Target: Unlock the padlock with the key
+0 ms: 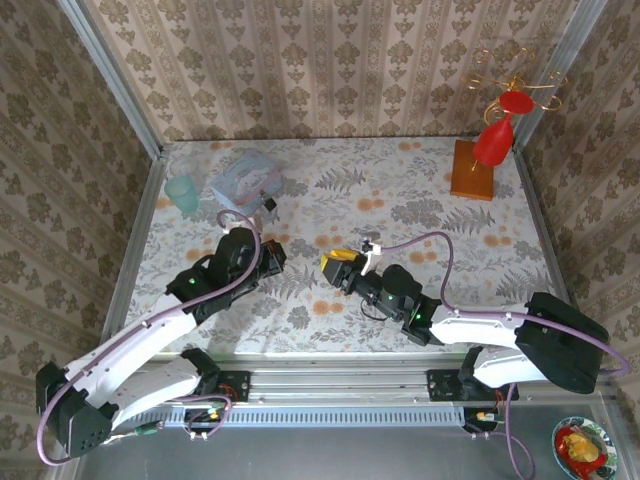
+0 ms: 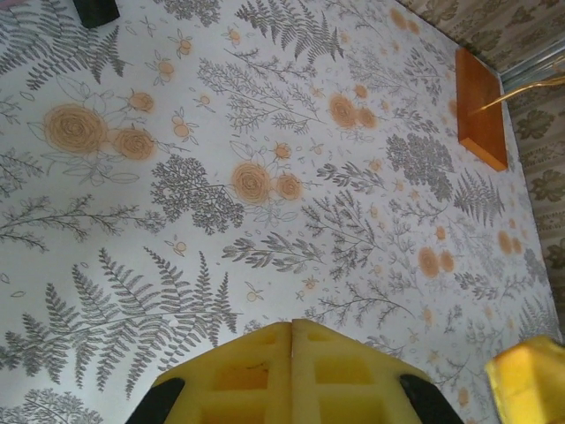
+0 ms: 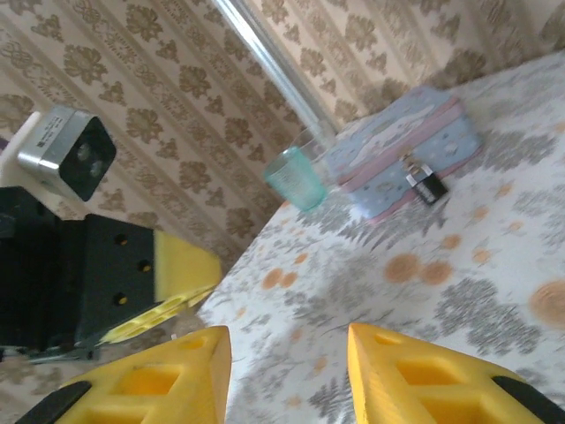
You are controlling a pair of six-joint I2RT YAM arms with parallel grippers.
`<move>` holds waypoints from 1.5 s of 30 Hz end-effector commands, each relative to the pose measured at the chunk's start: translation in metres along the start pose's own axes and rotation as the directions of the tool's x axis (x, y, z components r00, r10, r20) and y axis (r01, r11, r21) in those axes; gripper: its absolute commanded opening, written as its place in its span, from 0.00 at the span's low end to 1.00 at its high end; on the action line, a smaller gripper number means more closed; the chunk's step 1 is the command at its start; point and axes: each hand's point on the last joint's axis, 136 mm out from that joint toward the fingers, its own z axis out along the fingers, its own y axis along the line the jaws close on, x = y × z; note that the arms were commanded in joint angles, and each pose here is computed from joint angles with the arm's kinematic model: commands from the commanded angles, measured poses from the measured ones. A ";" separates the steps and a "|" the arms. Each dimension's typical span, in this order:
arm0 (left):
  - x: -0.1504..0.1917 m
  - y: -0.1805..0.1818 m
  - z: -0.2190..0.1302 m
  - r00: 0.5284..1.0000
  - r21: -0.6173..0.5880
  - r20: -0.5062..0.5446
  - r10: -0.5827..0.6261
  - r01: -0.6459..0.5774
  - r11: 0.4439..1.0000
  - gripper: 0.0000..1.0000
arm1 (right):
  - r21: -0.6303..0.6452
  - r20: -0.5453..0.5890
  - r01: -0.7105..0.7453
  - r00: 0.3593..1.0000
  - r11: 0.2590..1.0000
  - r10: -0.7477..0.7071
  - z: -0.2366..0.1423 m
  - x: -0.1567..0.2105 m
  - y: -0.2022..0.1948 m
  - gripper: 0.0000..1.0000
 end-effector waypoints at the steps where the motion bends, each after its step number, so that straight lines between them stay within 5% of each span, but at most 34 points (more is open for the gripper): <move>1: 0.007 -0.006 0.004 0.998 0.029 -0.013 -0.055 0.055 0.998 0.00 | -0.117 -0.027 -0.211 0.978 0.970 0.209 0.008 -0.003 0.025 0.40; 7: 0.010 -0.037 0.007 0.996 0.224 -0.014 -0.088 0.089 0.971 0.00 | -0.202 -0.069 -0.379 0.925 0.903 0.373 0.018 0.007 0.032 0.37; 20: -0.001 -0.086 -0.013 0.998 0.531 0.038 -0.059 0.030 0.847 0.00 | -0.251 -0.089 -0.440 0.898 0.862 0.432 0.014 -0.008 0.041 0.33; 38: -0.001 -0.102 -0.016 0.999 0.602 0.044 -0.027 -0.005 0.798 0.00 | -0.325 -0.105 -0.445 0.894 0.835 0.435 0.006 -0.029 0.060 0.26; 45: -0.001 -0.103 -0.016 0.999 0.608 0.041 -0.028 -0.003 0.794 0.00 | -0.336 -0.079 -0.437 0.896 0.834 0.437 -0.001 -0.041 0.065 0.15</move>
